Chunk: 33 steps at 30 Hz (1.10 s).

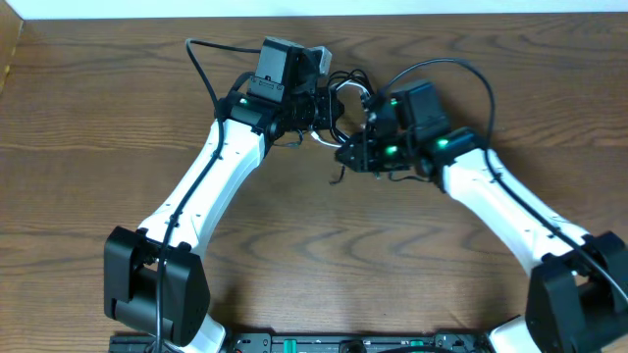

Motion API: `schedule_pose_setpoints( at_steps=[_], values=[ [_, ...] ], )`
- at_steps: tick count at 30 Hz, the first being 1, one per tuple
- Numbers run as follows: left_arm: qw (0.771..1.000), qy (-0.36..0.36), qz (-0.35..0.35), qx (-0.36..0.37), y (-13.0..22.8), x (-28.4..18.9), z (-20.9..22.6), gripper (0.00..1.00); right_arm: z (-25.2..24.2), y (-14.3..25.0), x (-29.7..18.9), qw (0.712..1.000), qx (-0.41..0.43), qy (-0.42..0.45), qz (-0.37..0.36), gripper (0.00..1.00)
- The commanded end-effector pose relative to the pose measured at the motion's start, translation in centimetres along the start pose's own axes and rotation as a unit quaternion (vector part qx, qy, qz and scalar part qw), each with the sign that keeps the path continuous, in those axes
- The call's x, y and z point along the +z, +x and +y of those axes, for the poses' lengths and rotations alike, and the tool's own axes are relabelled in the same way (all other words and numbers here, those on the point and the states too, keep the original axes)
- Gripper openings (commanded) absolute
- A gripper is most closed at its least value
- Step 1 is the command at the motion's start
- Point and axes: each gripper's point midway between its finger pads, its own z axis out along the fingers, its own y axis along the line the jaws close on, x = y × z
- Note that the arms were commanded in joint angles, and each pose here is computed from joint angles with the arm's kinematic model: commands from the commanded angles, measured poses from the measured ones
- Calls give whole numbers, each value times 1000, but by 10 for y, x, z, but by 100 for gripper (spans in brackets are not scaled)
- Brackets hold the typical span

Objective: Untangle cables

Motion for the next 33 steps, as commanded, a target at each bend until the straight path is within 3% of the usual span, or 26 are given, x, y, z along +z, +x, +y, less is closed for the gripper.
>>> schedule_pose_setpoints(
  at_steps=[1,4,11,21,33],
  values=[
    [1000,3,-8,-4,-4,-3,-4,7,-6,-6,9,999,42,29,-19,26],
    [1000,2,-8,-4,-4,-3,-3,7,-8,-7,9,998,43,31,-21,2],
    [999,-34,-21,22,-8,-4,9,7,6,-11,-16,999,43,-13,-20,1],
    [996,-31,-4,78,-1,-4,9,8,11,-50,-111,990,21,-19,-139,1],
    [994,40,35,93,17,-4,-13,7,-2,-64,-98,988,24,-11,-150,1]
  ],
)
